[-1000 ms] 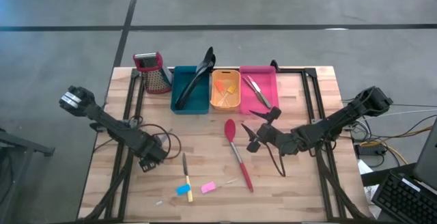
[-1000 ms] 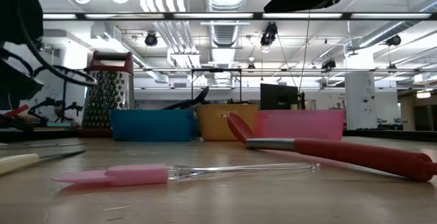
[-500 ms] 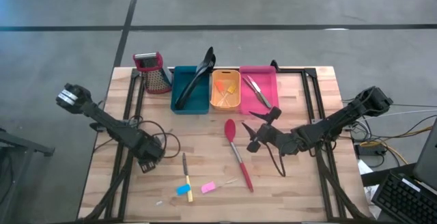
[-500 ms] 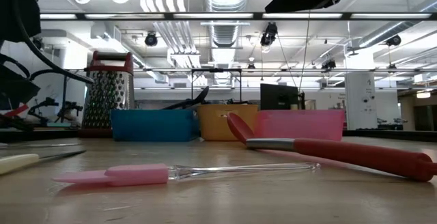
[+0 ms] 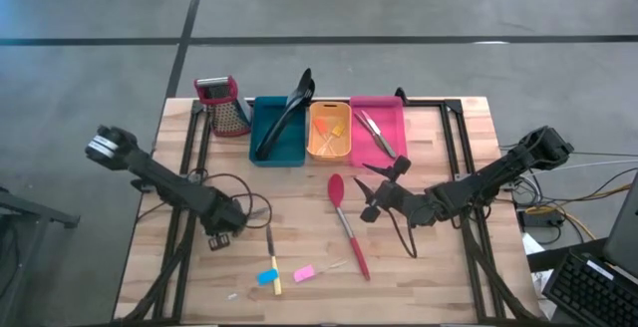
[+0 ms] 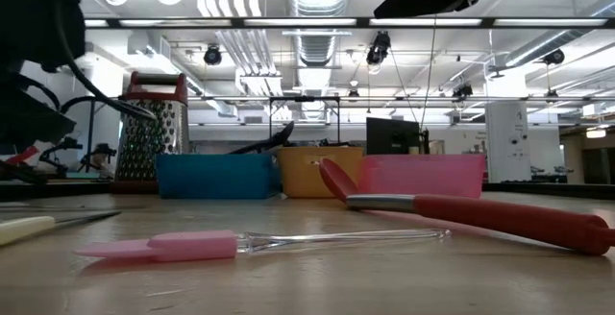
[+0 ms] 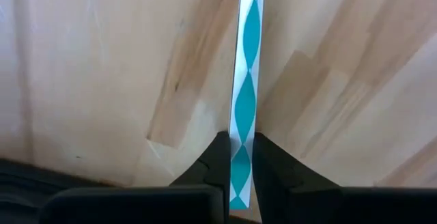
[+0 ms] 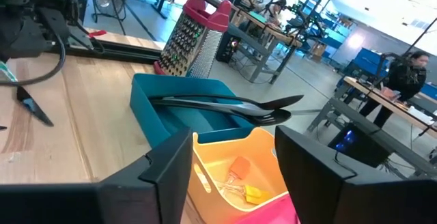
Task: Pick & Place Kitchen Items
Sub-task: Put the blue knife into the red bin
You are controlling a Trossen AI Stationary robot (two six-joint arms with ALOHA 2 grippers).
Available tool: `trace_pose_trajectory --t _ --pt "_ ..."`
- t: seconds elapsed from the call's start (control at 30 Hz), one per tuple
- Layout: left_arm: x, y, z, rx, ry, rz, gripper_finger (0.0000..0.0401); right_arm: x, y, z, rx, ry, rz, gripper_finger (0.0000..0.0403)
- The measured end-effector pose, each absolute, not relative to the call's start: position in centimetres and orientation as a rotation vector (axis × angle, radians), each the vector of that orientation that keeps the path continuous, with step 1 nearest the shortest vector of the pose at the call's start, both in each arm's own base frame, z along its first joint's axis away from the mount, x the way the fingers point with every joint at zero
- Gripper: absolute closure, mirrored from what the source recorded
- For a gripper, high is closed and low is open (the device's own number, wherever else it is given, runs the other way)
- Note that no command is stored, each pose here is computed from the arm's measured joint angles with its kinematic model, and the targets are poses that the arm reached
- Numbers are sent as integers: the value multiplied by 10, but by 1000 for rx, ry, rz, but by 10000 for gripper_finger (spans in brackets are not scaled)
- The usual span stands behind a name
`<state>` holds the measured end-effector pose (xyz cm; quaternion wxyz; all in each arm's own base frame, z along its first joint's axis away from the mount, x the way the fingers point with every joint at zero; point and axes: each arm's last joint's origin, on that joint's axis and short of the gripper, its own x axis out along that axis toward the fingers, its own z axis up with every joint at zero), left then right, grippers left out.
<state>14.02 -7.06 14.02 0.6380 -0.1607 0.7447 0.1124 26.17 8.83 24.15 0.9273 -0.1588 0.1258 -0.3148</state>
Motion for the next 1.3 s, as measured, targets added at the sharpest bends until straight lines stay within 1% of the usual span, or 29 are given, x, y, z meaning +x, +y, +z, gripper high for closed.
trace_pose_trajectory --t 0.13,0.23,0.3,0.47,0.6,0.7,0.77,0.83,1.03,1.1,1.3 --pt "159 -69 157 -284 1578 230 364 262 88 242 -328 259 -645 209" --pt "168 -67 172 -218 1555 204 364 262 88 241 -331 261 -645 214" --pt "178 -65 185 -172 1494 188 364 262 88 241 -331 261 -645 217" --pt "196 -59 213 12 1357 207 364 262 88 241 -331 262 -645 224" --pt "207 -51 232 180 1211 347 364 262 88 241 -334 264 -645 231" --pt "218 -46 244 279 1002 546 364 262 88 241 -333 264 -645 237" --pt "226 -44 251 310 869 653 364 262 88 241 -334 264 -645 241" --pt "235 -43 257 305 763 682 364 262 88 241 -333 264 -645 246" --pt "266 -38 282 254 488 615 364 262 88 241 -329 263 -643 260" --pt "273 -35 289 244 422 540 364 262 88 241 -328 263 -634 265" --pt "285 -25 304 215 251 239 364 263 89 244 -312 237 -608 281"
